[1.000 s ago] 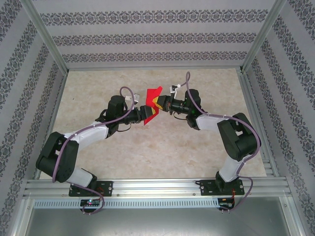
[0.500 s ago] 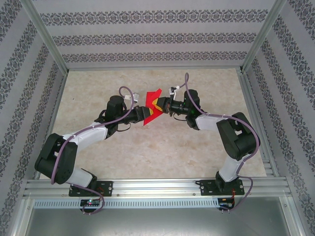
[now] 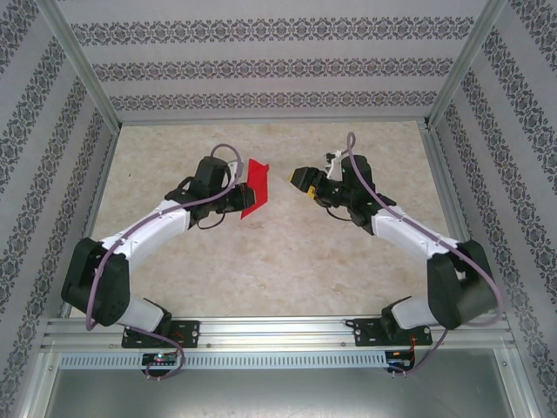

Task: Fold a paper plane with a square sheet of paper (pick it up from the middle)
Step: Turn over the paper at the center of the table.

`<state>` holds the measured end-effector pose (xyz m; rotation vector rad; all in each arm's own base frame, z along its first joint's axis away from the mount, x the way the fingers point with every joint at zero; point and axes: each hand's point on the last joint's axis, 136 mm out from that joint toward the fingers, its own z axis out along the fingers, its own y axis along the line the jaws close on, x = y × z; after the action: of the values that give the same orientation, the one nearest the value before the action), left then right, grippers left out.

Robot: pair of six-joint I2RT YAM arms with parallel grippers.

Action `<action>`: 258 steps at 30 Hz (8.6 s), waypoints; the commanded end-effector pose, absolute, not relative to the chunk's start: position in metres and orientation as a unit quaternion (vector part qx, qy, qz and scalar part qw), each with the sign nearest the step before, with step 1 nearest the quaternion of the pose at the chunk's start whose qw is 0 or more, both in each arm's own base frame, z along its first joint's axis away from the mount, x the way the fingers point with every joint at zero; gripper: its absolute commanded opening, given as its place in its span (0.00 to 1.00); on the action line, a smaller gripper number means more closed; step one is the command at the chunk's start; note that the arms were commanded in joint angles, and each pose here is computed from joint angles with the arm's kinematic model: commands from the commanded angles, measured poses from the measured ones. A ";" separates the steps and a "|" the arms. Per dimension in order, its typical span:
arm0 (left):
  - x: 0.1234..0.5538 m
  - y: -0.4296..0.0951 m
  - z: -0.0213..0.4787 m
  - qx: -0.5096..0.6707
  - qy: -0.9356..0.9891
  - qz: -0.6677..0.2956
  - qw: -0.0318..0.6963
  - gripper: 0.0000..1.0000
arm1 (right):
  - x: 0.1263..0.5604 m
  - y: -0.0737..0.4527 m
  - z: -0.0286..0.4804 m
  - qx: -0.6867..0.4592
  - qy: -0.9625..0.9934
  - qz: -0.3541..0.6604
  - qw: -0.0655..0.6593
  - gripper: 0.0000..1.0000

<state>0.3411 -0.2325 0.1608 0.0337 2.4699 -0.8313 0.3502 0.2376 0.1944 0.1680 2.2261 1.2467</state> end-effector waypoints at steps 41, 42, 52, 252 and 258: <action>0.380 -0.206 0.119 -0.053 0.943 -0.201 0.260 0.89 | 0.319 0.214 0.137 0.108 0.910 0.258 0.307 0.88; 0.382 -0.196 0.119 -0.068 0.941 -0.200 0.265 0.92 | 0.320 0.229 0.138 0.101 0.910 0.264 0.302 0.86; 0.377 -0.105 0.113 -0.172 0.925 -0.149 0.305 1.00 | 0.327 0.353 0.113 0.048 0.922 0.294 0.246 0.52; 0.351 -0.290 0.077 -0.165 0.906 -0.388 0.049 0.00 | 0.308 0.271 0.075 -0.373 0.785 0.073 0.490 0.74; 0.346 -0.288 0.081 -0.165 0.908 -0.384 0.041 0.00 | 0.313 0.282 0.063 -0.393 0.774 0.040 0.495 0.64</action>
<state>0.3487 -0.2840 0.0604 -0.5257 2.7905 -1.1695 0.2977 0.2687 0.0428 -0.9690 1.9786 0.1431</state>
